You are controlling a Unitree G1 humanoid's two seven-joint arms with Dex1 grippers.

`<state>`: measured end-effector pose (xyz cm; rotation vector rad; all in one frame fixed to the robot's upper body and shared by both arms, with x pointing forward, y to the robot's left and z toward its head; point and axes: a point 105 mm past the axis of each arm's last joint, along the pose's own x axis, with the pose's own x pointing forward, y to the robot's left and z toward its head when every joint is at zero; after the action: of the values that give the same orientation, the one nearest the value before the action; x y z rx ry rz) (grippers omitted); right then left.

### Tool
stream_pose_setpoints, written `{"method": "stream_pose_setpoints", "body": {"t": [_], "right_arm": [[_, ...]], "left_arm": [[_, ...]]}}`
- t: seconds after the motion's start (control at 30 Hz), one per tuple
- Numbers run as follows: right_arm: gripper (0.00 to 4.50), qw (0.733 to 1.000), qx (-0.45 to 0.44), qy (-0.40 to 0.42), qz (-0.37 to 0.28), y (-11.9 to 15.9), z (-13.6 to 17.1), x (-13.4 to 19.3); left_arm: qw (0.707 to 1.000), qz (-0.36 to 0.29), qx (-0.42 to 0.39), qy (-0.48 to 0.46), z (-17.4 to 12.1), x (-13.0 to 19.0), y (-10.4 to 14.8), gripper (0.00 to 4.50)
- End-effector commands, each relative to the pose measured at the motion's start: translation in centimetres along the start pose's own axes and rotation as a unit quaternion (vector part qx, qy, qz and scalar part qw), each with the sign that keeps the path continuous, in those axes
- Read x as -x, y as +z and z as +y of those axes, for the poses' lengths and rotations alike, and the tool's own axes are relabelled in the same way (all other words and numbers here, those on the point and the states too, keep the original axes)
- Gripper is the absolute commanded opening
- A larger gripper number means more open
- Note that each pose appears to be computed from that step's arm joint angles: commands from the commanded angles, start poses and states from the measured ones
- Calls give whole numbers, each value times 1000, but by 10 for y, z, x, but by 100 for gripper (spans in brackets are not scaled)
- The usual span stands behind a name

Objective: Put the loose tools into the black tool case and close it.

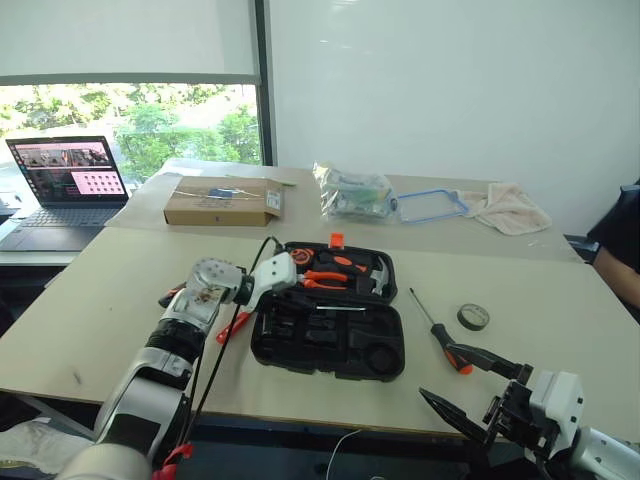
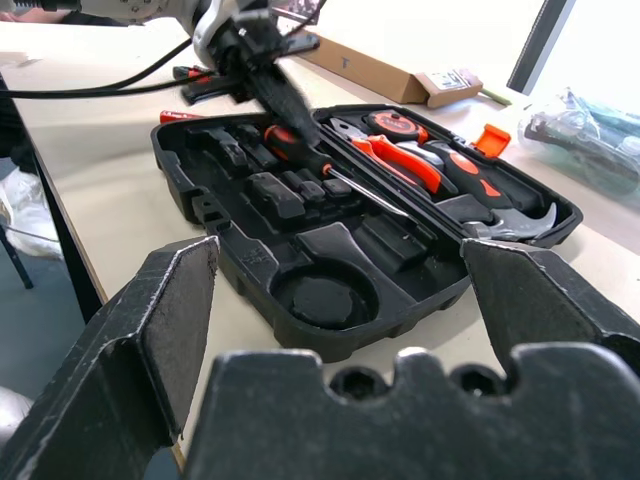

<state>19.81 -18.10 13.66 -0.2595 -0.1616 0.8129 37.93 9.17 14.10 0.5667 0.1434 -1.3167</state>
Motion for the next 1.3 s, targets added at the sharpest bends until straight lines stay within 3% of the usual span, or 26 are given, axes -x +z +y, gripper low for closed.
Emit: {"method": "stream_pose_setpoints", "body": {"t": [0.03,0.37,0.67,0.7,0.83,0.93,1.0,1.23,1.3], "right_arm": [[450,1000,20,1,-22,11,1,-3],[450,999,23,3,-24,11,-2,-5],[450,999,22,2,-27,12,-4,-6],[450,999,22,2,-27,12,-4,-6],[450,999,4,-27,-21,15,-9,5],[450,999,-12,-40,7,10,-9,23],[450,998,-11,-60,29,6,-12,36],[450,987,-20,-111,118,-17,-14,76],[450,978,-37,-133,155,-27,-18,79]], "left_arm": [[1000,-4,-12,17,5,-1,5,7],[998,60,2,-2,-9,-10,-26,7],[990,114,76,-12,-24,-20,-52,7],[991,107,75,-12,-24,-20,-51,7],[998,-42,22,41,-8,2,-11,7],[990,-114,4,77,-4,42,1,77],[988,-133,0,79,-15,70,-5,152],[987,-72,68,126,-55,155,-60,396],[981,-62,94,157,-65,177,-72,443]]}}
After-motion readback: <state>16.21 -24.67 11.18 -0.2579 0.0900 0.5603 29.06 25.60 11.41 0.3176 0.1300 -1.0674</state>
